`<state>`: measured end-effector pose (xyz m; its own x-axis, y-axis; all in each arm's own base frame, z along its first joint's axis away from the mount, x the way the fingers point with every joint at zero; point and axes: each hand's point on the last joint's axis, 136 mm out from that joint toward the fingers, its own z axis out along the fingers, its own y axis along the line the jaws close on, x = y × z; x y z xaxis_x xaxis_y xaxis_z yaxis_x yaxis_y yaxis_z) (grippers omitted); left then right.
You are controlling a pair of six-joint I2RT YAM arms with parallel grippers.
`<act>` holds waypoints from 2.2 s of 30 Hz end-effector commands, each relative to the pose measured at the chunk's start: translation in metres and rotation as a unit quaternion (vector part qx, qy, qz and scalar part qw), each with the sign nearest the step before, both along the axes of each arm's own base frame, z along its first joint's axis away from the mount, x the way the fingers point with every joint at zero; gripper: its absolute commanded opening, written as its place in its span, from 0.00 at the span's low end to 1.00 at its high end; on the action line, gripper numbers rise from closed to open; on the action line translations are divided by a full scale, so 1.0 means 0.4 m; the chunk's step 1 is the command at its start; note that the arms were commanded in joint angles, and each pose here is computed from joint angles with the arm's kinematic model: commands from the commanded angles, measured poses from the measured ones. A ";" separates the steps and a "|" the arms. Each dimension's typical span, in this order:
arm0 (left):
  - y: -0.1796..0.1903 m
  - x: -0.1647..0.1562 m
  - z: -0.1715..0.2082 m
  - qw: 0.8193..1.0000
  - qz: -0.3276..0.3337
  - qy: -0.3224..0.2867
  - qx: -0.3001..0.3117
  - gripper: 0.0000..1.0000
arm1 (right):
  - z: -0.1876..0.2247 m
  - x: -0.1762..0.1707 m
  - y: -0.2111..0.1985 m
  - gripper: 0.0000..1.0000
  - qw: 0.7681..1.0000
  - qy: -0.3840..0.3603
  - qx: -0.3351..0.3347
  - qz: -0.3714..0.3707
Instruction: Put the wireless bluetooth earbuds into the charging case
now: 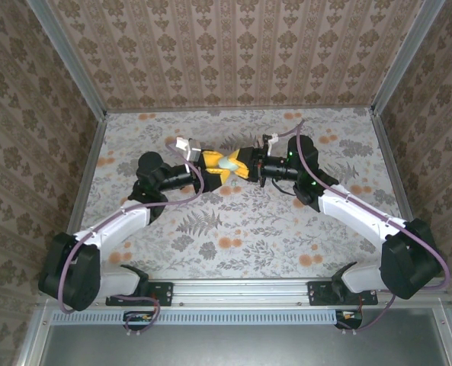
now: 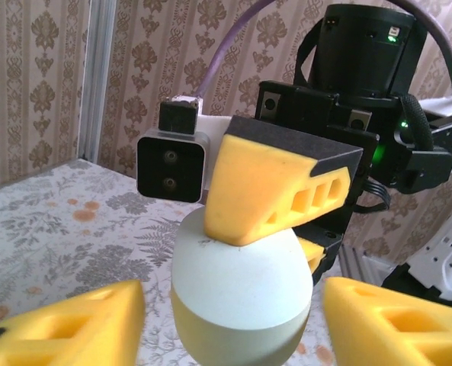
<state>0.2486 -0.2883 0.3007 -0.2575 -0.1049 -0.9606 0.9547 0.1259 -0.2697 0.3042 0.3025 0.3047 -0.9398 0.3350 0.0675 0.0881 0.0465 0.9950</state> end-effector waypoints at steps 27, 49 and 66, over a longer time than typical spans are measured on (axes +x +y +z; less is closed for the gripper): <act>-0.004 -0.010 0.010 1.000 -0.017 -0.011 -0.013 0.63 | 0.091 -0.022 0.014 0.18 0.999 -0.029 0.025 0.008; -0.004 -0.013 0.048 0.999 -0.023 -0.021 -0.034 0.59 | 0.085 -0.026 0.009 0.18 0.999 -0.028 0.024 0.006; -0.010 -0.013 0.035 0.999 -0.027 -0.020 -0.024 0.47 | 0.101 -0.026 0.011 0.18 0.999 -0.032 0.027 0.007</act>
